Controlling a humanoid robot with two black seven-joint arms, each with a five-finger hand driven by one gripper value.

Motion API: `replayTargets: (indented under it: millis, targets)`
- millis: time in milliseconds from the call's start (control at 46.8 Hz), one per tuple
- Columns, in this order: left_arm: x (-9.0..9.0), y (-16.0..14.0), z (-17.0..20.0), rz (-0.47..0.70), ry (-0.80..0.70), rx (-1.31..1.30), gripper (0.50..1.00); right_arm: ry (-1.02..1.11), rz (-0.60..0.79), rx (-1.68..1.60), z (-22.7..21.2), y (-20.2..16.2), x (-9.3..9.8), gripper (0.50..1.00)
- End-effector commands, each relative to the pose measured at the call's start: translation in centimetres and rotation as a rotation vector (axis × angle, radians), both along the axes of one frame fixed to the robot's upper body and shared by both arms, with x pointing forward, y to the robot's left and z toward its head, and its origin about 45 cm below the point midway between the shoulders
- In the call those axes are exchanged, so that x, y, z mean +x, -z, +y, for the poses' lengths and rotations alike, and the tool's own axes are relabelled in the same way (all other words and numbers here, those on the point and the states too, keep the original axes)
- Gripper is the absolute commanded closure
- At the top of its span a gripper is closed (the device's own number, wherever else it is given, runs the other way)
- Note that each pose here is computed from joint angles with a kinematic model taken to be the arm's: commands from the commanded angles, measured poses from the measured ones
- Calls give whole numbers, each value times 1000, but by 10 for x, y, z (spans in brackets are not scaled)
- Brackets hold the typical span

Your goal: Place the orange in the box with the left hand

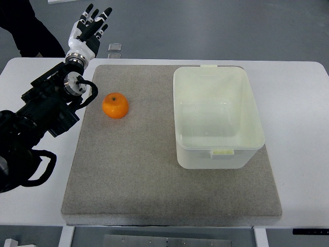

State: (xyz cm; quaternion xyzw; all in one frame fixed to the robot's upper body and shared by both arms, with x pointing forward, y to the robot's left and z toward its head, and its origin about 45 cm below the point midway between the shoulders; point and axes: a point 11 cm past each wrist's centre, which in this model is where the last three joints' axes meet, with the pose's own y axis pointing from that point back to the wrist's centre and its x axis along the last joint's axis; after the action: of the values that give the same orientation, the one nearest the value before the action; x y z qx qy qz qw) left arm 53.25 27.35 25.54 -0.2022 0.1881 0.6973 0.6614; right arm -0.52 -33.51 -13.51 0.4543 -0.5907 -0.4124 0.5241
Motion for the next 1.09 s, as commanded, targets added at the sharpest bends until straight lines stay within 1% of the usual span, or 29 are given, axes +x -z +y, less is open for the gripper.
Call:
replayTargets:
  millis: [0, 363, 641, 812, 897, 1068]
  targets:
    - [0, 0, 0, 0, 0, 0, 510, 0, -1, 0, 0, 0, 0, 556]
    - [0, 1, 0, 4, -1, 3, 510, 0, 1, 0, 0, 0, 0, 556]
    - [3, -9, 1, -8, 33, 57, 510, 0, -1, 0, 0, 0, 0, 556]
    - [6, -17, -10, -17, 122, 222, 510, 0, -1, 0, 0, 0, 0, 556]
    - [8, -24, -9, -25, 170, 328, 510, 0, -1, 0, 0, 0, 0, 556]
    - [9, -36, -16, -48, 296, 490, 510, 0, 1, 0, 0, 0, 0, 556]
